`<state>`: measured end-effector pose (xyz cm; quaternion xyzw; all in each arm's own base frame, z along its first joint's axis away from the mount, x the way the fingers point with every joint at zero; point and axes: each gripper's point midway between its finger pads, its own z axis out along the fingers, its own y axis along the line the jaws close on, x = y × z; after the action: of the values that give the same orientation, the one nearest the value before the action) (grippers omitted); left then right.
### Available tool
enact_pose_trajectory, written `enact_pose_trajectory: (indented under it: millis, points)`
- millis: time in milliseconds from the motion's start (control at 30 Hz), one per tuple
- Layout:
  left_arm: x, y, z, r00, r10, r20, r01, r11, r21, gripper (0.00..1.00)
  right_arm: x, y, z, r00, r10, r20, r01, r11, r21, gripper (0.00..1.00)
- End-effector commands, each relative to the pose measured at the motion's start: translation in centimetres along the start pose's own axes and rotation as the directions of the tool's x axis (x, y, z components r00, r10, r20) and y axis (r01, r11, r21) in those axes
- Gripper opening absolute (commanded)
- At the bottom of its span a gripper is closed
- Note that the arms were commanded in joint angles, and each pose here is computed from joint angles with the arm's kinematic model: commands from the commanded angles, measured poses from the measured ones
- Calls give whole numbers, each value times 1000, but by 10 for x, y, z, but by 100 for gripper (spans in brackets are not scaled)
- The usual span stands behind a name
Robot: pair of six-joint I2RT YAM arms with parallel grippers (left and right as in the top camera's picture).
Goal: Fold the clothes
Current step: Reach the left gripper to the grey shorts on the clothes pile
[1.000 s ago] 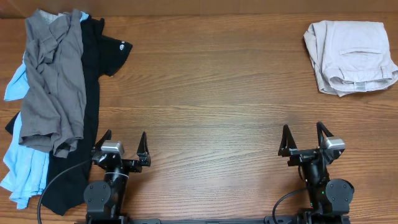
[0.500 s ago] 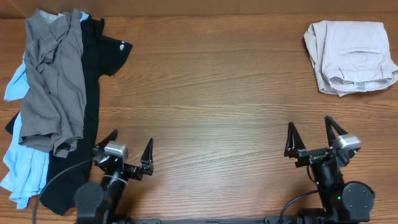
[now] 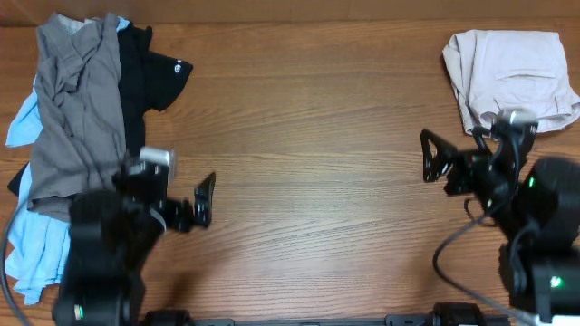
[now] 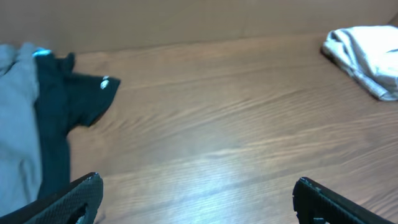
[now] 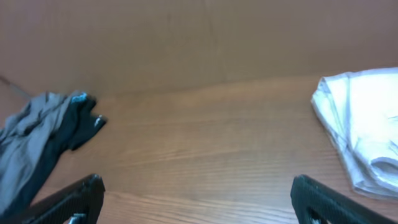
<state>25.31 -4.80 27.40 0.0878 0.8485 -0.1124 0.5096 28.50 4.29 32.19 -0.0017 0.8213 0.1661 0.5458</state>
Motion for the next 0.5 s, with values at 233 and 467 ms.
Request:
enact_pose_trajectory:
  millis: [233, 467]
  points:
    - [-25, 1, 64, 845, -111, -523, 188, 977, 97, 100, -5, 8, 40, 930, 119, -349, -139, 990, -33, 100]
    - [-27, 13, 131, 817, -118, -564, 231, 964, 132, 100, 13, 20, 72, 878, 148, -456, -237, 961, -145, 100]
